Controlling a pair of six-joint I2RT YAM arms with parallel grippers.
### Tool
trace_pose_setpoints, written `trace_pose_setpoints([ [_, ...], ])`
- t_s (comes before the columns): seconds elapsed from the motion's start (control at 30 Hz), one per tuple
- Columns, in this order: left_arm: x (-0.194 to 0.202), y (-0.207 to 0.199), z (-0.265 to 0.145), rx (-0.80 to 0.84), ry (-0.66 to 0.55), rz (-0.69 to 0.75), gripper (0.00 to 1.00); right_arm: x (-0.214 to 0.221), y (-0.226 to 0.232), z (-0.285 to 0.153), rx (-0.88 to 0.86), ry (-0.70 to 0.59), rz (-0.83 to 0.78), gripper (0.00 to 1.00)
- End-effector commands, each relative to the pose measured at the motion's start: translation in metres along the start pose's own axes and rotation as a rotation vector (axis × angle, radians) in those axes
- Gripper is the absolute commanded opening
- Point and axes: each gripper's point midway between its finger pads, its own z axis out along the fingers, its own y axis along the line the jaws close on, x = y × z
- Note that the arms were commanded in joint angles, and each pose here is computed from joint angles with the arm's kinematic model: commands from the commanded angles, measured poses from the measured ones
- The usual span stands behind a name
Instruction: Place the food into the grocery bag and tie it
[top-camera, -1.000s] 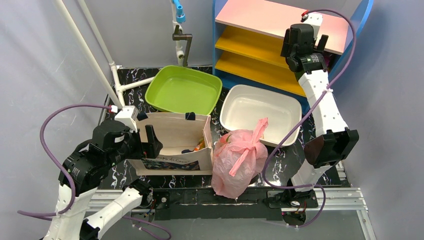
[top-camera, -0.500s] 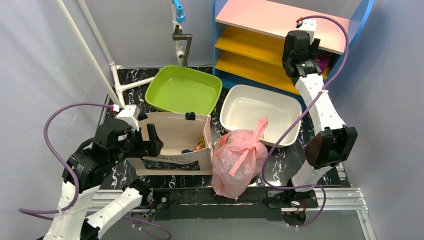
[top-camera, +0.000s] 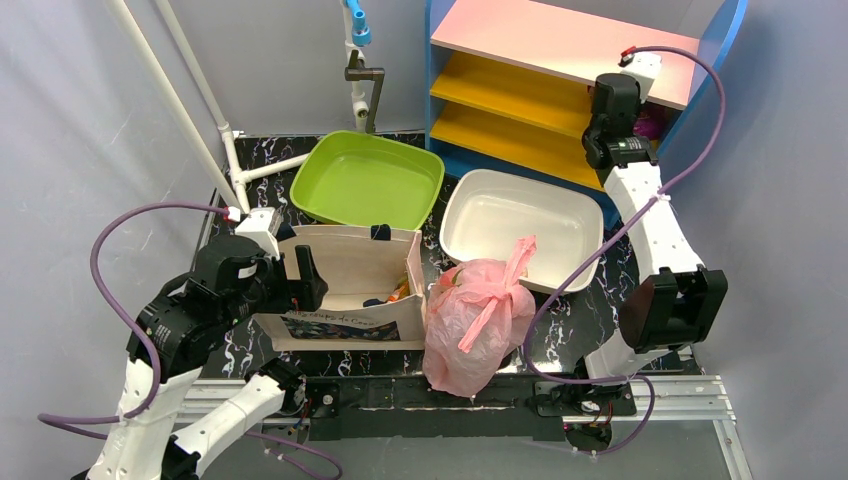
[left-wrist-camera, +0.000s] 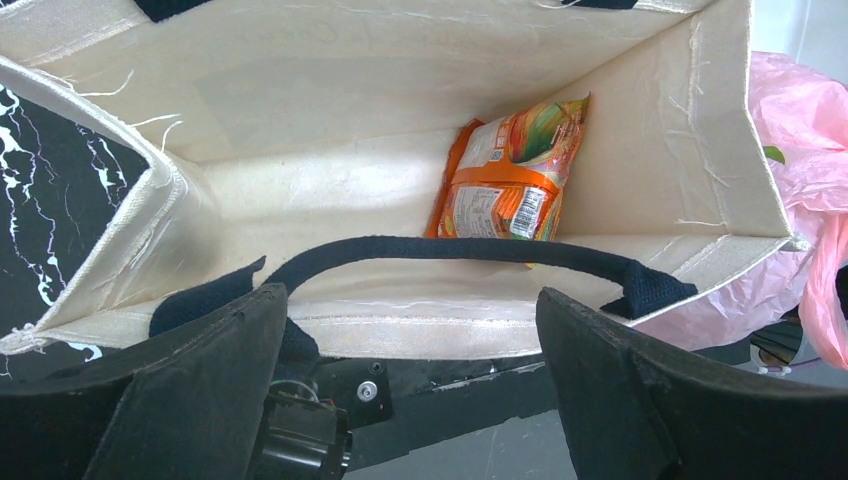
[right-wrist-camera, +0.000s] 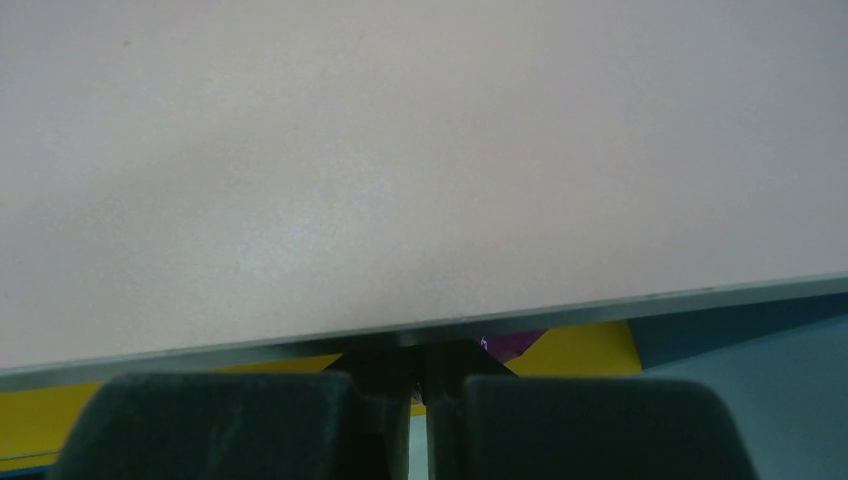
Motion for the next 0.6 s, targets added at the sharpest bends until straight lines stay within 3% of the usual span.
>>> trace_pose_setpoints([
  [0.0, -0.005, 0.001, -0.006, -0.008, -0.009, 0.001, 0.95, 0.000, -0.014, -0.011, -0.004, 0.007, 0.038, 0.03],
  [0.4, -0.024, 0.024, -0.035, -0.118, -0.107, -0.013, 0.95, -0.023, 0.012, -0.065, -0.287, 0.035, 0.122, 0.01],
  [0.57, -0.026, 0.031, -0.037, -0.171, -0.088, 0.006, 0.95, -0.034, 0.017, -0.096, -0.376, 0.021, 0.159, 0.01],
])
